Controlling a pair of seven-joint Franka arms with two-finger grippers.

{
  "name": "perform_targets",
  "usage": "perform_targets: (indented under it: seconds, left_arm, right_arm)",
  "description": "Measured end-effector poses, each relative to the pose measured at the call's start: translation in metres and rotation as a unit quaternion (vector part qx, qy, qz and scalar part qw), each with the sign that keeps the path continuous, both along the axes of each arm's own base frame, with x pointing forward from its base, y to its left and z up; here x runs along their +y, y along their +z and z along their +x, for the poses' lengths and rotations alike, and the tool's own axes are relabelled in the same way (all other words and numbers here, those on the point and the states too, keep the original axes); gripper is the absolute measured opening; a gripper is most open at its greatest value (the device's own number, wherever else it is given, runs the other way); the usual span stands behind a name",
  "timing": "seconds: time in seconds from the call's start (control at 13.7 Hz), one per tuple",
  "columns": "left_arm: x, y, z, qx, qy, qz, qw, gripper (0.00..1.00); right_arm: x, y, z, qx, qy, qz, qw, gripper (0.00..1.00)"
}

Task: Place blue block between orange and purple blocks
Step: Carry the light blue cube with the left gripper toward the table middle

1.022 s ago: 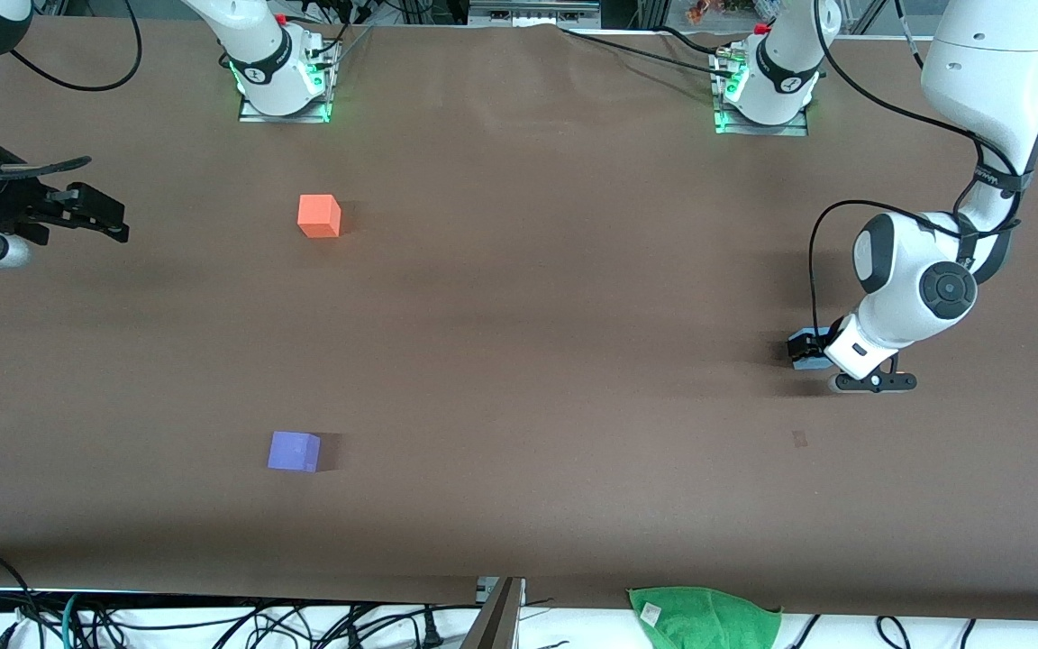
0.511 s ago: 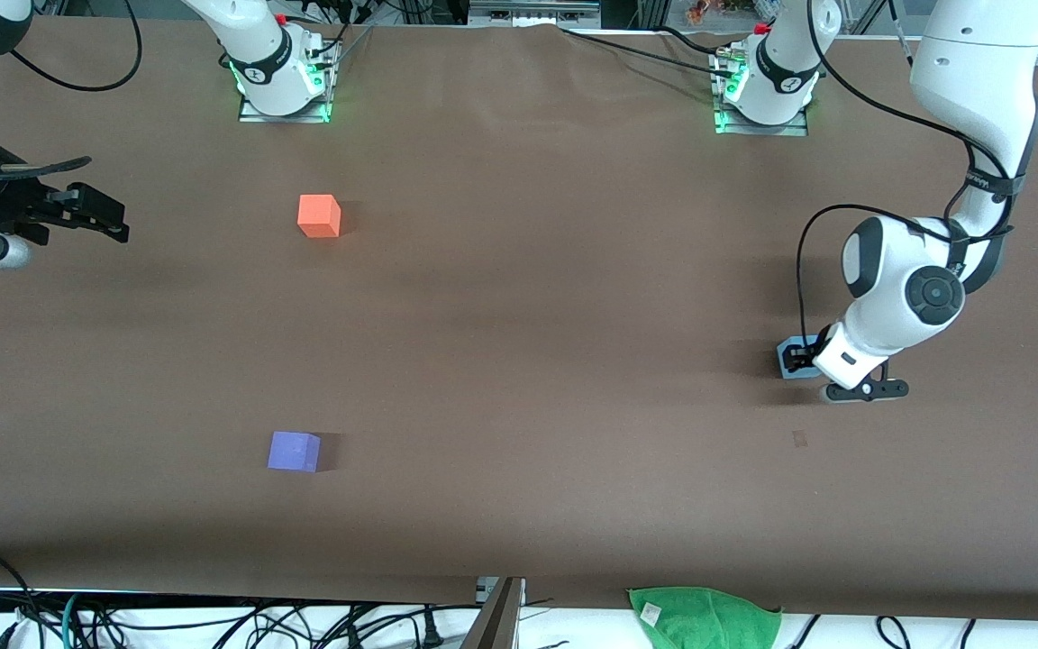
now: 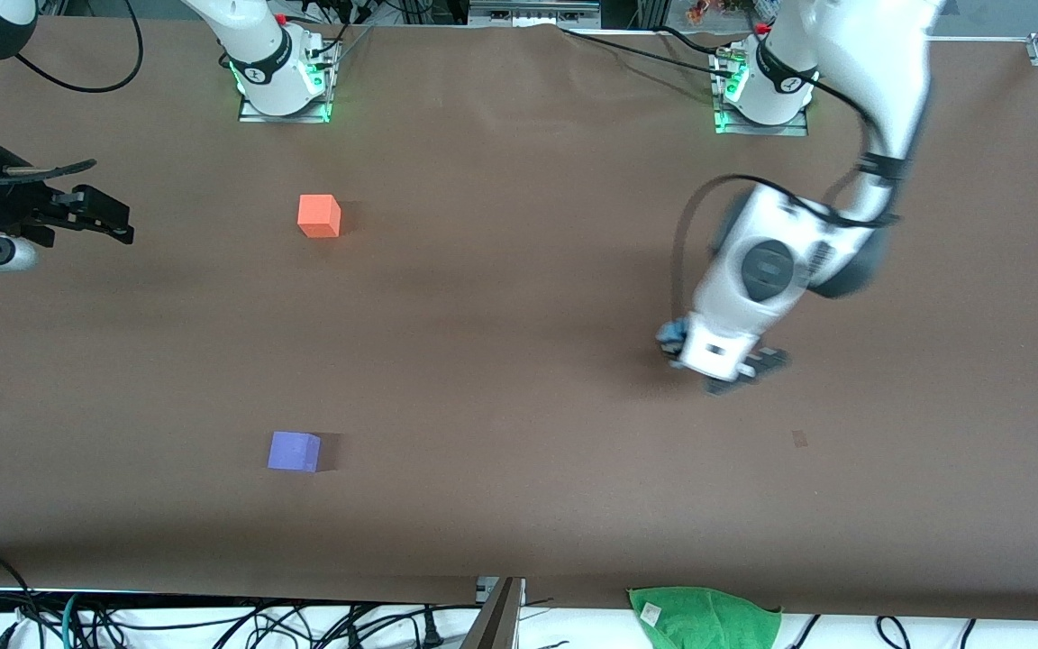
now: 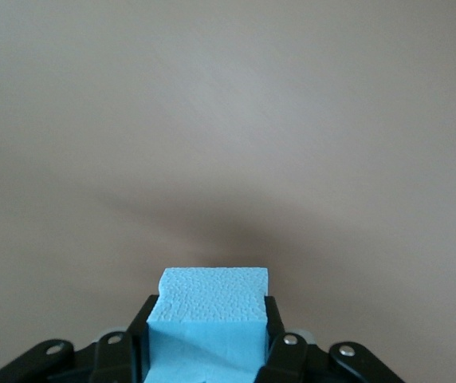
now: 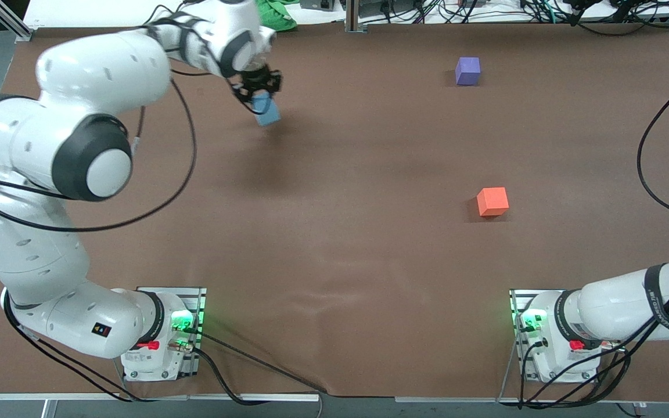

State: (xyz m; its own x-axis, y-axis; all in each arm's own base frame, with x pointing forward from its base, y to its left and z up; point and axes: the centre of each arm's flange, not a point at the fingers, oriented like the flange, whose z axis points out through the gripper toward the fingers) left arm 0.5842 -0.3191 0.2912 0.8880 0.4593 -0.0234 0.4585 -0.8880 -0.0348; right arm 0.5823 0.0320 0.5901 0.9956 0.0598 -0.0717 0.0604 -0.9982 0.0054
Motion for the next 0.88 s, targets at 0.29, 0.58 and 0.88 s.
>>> perform_targets:
  seconds: [0.29, 0.58, 0.88]
  left_arm:
    - [-0.128, -0.016, -0.038, -0.012, 0.063, -0.011, 0.998, 0.54]
    - [-0.181, -0.048, -0.053, -0.004, 0.074, -0.023, 0.997, 0.54]
    - [-0.190, -0.075, -0.055, 0.003, 0.074, -0.016, 0.997, 0.75]
  right_arm:
    - [0.000, -0.011, 0.005, 0.009, 0.000, 0.000, 1.000, 1.00]
    - [0.000, -0.013, 0.005, 0.012, 0.000, 0.000, 1.000, 1.00]
    - [-0.002, -0.032, 0.012, 0.029, -0.002, -0.001, 1.000, 1.00]
